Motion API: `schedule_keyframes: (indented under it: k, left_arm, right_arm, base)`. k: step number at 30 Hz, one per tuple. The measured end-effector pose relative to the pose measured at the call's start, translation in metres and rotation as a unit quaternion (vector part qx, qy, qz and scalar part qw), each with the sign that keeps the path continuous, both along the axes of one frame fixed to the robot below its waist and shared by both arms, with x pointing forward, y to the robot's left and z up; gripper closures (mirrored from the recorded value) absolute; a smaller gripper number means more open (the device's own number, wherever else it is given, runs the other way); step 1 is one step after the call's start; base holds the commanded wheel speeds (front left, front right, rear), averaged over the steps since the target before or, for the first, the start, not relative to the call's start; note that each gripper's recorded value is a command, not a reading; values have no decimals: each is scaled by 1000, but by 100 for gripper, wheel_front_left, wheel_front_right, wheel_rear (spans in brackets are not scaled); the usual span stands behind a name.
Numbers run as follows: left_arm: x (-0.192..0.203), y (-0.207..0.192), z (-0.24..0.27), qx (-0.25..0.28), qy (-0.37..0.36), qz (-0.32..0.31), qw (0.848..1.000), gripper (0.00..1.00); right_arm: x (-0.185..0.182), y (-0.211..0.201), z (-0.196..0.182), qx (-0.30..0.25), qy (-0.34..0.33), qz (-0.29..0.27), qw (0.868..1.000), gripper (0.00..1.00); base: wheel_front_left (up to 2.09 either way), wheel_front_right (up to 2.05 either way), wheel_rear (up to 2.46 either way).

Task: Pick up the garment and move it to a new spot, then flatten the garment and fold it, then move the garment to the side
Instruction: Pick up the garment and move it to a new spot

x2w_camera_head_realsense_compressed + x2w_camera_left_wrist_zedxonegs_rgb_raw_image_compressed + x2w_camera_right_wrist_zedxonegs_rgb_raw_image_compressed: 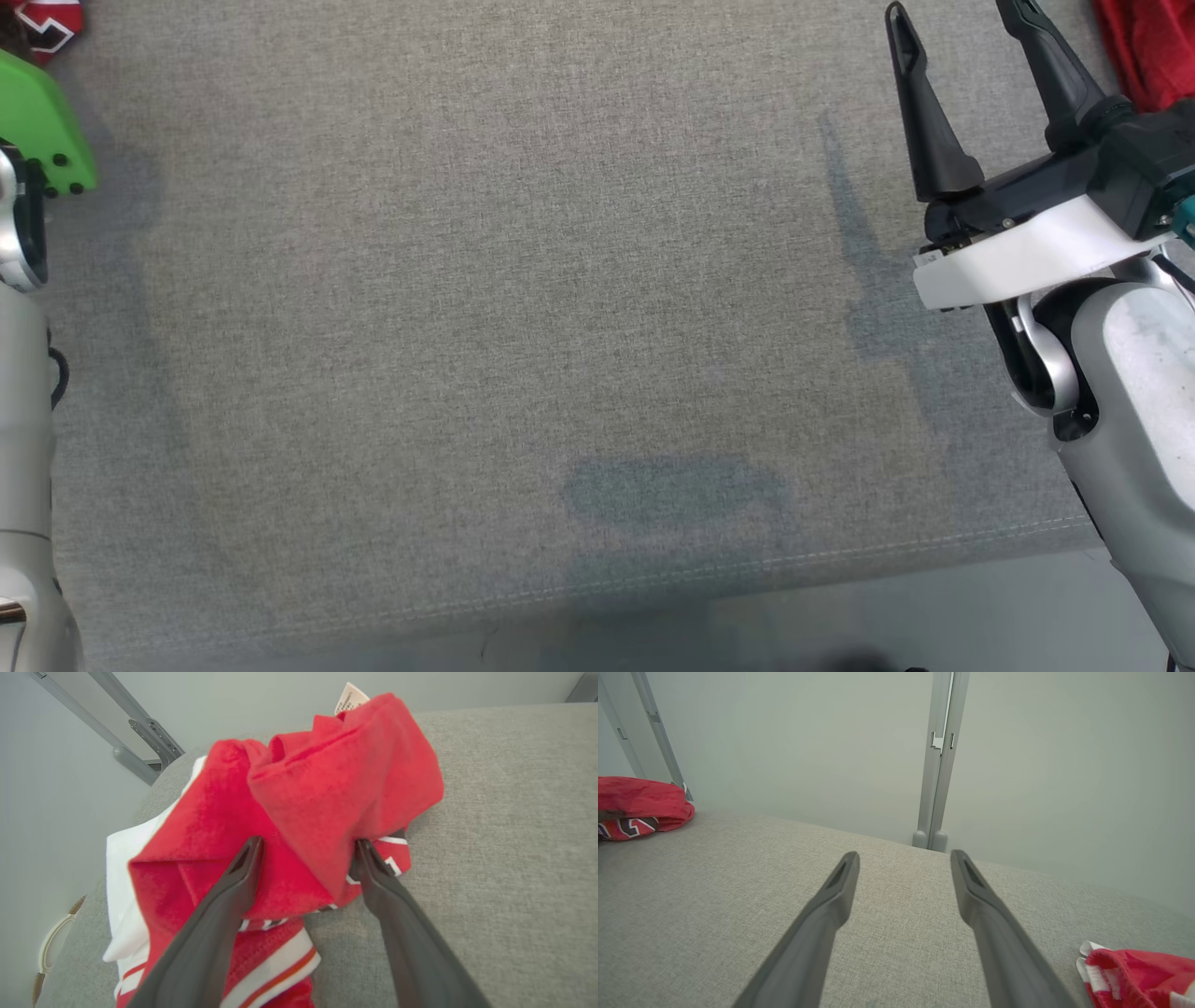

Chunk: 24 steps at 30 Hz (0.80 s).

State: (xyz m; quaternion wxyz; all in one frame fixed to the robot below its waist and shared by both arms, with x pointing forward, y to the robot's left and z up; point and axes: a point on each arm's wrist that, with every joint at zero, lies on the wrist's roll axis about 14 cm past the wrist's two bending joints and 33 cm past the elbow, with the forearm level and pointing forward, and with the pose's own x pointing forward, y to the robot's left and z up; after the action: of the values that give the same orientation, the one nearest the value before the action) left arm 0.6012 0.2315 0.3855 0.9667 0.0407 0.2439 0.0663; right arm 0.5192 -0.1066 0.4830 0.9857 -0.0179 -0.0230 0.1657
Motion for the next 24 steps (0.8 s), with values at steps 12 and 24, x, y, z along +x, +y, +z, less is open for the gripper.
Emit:
schedule_keyframes:
  k: [12, 24]
  left_arm:
    - [4, 6, 9, 12, -31, 6, 999, 100]
    - [10, -22, 93, -42, -196, -6, 980, 100]
  right_arm:
    - [2, 1, 2, 4, -3, -2, 1000, 0]
    - [-13, 7, 4, 34, -2, -12, 999, 0]
  base:
    - [0, 0, 0]
    - [0, 0, 0]
